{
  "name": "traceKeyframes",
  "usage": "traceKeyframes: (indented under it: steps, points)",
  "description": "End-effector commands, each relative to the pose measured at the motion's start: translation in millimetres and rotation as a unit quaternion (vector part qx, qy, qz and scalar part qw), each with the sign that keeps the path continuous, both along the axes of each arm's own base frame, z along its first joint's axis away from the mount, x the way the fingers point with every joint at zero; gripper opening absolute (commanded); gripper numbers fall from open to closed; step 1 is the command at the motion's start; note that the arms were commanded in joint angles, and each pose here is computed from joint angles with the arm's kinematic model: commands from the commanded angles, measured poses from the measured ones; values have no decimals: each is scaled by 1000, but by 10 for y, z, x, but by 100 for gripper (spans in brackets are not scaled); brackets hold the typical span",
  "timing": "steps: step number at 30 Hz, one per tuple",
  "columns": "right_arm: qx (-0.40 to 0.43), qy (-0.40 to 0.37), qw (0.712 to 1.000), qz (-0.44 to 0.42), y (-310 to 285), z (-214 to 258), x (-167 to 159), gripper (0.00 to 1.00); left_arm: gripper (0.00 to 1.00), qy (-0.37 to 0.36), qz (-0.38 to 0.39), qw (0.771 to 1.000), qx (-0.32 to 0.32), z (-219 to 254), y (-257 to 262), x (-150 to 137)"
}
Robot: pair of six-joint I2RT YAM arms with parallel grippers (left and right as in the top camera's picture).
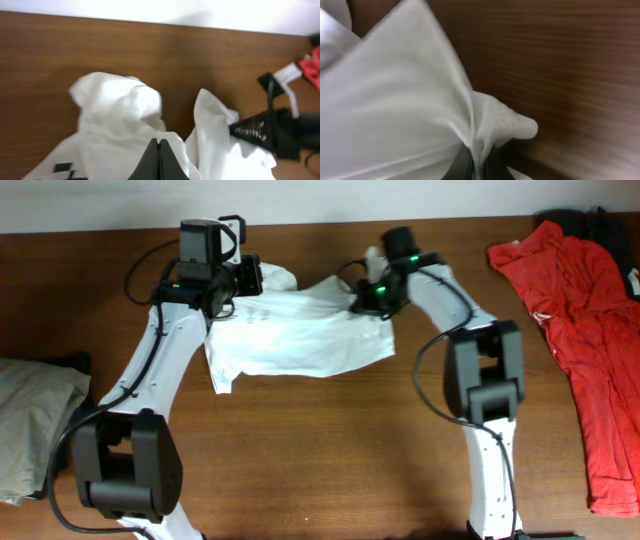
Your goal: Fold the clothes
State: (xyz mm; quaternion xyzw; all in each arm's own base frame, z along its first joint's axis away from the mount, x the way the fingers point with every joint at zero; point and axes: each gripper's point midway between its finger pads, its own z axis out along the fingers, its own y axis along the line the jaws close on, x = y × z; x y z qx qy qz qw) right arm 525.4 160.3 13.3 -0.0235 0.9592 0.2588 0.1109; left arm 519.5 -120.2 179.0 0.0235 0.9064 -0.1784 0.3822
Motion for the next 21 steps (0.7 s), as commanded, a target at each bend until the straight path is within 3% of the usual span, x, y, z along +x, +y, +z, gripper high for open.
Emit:
traceKeyframes:
  steps: [1, 6, 11, 17, 21]
  points:
    - [-83, -60, 991, -87, -1129, 521, 349, 4, 0, -24, 15, 1000, 10, 188, 146, 41]
    - [-105, -153, 979, -88, -1396, 1795, 440, 4, 0, -24, 15, 1000, 10, 188, 148, 41]
    - [-155, -240, 951, -115, -1471, 2872, 242, 4, 0, -36, 16, 999, 8, 232, 145, 76]
    - [-189, -276, 932, -143, -1614, 3406, -118, 4, 0, -133, 138, 977, 91, 593, 649, 382]
    - [-195, -319, 913, -160, -1659, 3899, -437, 4, 0, -233, 183, 949, 107, 1429, 922, 327]
